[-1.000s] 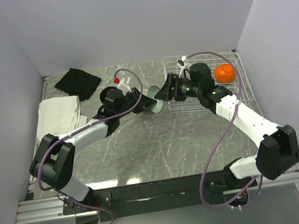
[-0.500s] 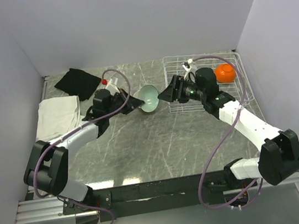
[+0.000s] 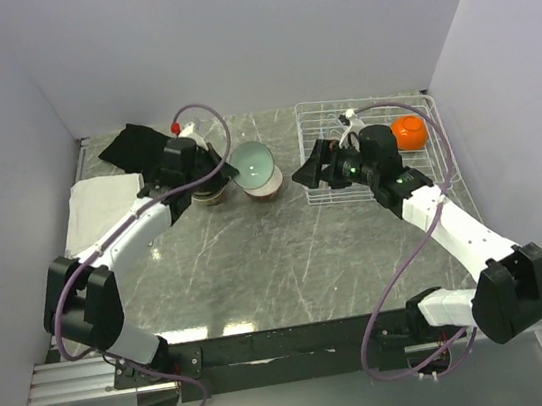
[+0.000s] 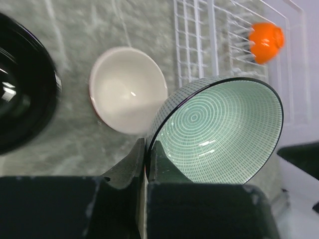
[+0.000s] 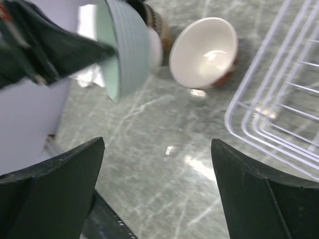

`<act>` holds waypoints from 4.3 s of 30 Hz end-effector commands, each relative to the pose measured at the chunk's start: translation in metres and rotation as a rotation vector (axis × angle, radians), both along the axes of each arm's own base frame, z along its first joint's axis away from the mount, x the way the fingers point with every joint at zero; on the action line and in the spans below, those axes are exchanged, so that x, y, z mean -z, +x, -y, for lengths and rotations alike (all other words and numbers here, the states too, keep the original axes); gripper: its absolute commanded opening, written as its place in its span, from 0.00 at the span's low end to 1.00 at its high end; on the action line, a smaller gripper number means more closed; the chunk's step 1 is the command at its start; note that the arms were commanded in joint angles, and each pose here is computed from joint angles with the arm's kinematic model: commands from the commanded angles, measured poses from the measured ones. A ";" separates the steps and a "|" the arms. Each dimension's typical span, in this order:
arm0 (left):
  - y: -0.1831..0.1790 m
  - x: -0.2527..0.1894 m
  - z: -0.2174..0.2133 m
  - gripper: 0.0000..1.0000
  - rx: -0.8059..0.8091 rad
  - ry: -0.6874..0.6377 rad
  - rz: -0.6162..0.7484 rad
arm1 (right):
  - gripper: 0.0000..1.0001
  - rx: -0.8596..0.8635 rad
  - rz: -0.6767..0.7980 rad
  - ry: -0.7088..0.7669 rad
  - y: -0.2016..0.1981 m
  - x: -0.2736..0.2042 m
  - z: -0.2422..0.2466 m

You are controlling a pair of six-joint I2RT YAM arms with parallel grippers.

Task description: Unload the bowls from the dish rack

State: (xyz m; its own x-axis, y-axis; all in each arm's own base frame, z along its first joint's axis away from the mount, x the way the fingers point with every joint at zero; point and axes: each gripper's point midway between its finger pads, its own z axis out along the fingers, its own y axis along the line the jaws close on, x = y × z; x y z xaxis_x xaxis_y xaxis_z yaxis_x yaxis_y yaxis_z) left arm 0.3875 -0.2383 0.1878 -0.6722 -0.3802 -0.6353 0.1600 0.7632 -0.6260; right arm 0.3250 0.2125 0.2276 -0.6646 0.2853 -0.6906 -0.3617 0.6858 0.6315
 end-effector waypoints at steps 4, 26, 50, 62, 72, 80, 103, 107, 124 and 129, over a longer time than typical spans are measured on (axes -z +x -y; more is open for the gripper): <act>0.037 -0.016 -0.015 0.01 -0.052 0.230 0.060 | 1.00 0.087 0.094 -0.112 0.002 -0.018 0.026; 0.051 0.005 0.020 0.01 0.054 0.399 -0.039 | 1.00 0.209 0.087 -0.255 -0.015 0.001 0.074; -0.086 0.087 -0.108 0.01 -0.181 0.271 -0.274 | 1.00 0.223 0.138 -0.301 0.019 -0.014 0.077; -0.073 0.122 -0.110 0.05 -0.185 0.270 -0.355 | 1.00 0.229 0.123 -0.314 0.016 -0.004 0.082; -0.081 0.100 -0.122 0.55 -0.226 0.287 -0.296 | 1.00 0.377 0.180 -0.456 0.037 -0.003 0.121; -0.083 0.051 -0.144 0.87 -0.301 0.329 -0.142 | 1.00 0.602 0.074 -0.608 0.083 0.007 0.201; -0.090 0.008 -0.211 0.99 -0.547 0.493 0.174 | 1.00 0.514 0.004 -1.318 0.201 0.086 0.315; -0.090 0.011 -0.212 1.00 -0.554 0.503 0.160 | 1.00 0.511 -0.012 -1.367 0.211 0.094 0.322; -0.090 0.015 -0.213 0.99 -0.557 0.511 0.154 | 1.00 0.425 -0.063 -1.480 0.234 0.147 0.326; -0.089 0.016 -0.213 0.99 -0.554 0.513 0.151 | 1.00 0.420 -0.085 -1.523 0.230 0.160 0.330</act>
State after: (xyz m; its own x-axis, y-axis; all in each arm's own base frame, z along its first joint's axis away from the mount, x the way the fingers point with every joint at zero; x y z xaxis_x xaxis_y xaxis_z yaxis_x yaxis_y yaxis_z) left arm 0.2931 -0.0271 0.1675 -0.3890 -0.2754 -0.8791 -0.2722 0.9460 -0.1758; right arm 0.5514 -0.1140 0.0649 -0.7682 -0.4330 -0.4716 -0.0042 0.7400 -0.6726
